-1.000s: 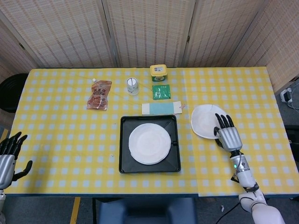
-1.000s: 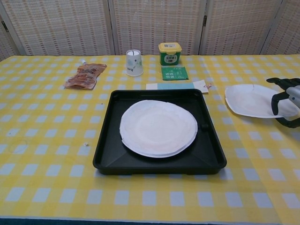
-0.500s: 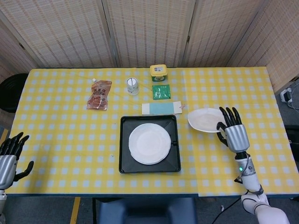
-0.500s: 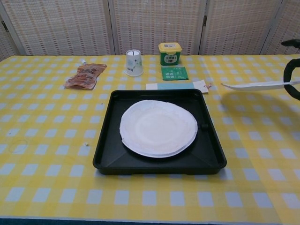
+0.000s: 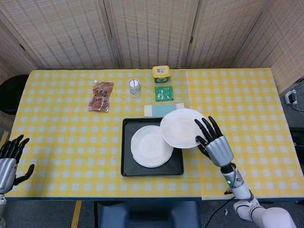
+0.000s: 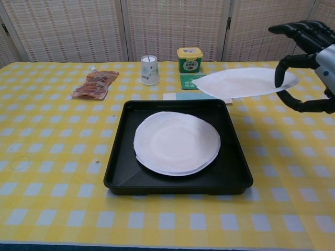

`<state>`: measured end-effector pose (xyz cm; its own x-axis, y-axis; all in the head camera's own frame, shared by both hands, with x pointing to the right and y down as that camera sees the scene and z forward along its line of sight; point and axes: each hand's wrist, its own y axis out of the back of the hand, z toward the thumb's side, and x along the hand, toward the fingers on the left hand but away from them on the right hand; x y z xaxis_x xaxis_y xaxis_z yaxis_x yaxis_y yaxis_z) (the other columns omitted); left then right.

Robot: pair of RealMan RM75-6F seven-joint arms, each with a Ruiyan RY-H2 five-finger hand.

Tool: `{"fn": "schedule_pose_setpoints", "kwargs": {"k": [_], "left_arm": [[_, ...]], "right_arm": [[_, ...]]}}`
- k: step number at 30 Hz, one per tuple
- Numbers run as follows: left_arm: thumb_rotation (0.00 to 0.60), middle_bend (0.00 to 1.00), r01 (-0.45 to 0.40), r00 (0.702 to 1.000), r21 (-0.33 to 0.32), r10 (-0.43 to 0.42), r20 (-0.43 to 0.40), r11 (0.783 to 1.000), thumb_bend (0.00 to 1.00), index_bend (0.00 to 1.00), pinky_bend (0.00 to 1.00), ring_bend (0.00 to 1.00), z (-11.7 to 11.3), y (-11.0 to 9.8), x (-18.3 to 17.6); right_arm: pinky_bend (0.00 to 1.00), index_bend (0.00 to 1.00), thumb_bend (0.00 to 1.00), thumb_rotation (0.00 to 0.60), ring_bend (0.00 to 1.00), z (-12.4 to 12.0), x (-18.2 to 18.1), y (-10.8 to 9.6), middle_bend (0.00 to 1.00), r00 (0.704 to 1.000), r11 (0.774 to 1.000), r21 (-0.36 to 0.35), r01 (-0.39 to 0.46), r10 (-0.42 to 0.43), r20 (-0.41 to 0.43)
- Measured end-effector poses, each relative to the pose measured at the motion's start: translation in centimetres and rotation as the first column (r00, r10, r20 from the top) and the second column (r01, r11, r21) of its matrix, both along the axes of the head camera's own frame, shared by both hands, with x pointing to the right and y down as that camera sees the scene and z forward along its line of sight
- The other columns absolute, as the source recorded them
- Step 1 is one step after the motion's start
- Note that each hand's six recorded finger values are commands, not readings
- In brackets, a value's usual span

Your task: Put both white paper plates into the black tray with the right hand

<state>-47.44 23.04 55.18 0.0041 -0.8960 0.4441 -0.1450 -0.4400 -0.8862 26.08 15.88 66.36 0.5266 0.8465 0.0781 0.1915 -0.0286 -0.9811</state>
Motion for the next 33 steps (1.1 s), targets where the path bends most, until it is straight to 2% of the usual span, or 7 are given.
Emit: {"fn": "schedule_pose_setpoints", "kwargs": {"k": [9,20,28,33], "left_arm": [[0.6,0.0,0.023,1.0,0.018,-0.022,-0.009,1.0,0.44,0.0,0.0,0.0,-0.8,-0.1,-0.7],[0.6,0.0,0.052,0.999,0.031,-0.051,-0.007,0.998,0.44,0.0,0.0,0.0,-1.3,-0.3,-1.6],[0.6,0.0,0.045,0.999,0.028,-0.045,-0.002,0.999,0.44,0.0,0.0,0.0,-1.2,-0.2,-1.4],[0.6,0.0,0.038,0.999,0.012,-0.038,-0.007,0.999,0.44,0.0,0.0,0.0,-1.0,0.0,-1.3]], "right_arm": [[0.0,0.69,0.47,0.6,0.06,2.5,-6.1,0.4,0.12,0.997,0.995,-0.077,0.065,-0.062,0.038],[0.0,0.68,0.47,0.6,0.08,4.9,-9.8,0.9,0.12,0.994,0.984,-0.147,0.096,-0.089,0.058],[0.0,0.61,0.47,0.6,0.07,6.3,-11.7,1.4,0.11,0.991,0.969,-0.214,0.126,-0.112,0.079],[0.0,0.43,0.47,0.6,0.01,7.2,-11.9,1.7,0.02,0.991,0.958,-0.254,0.131,-0.121,0.056]]}}
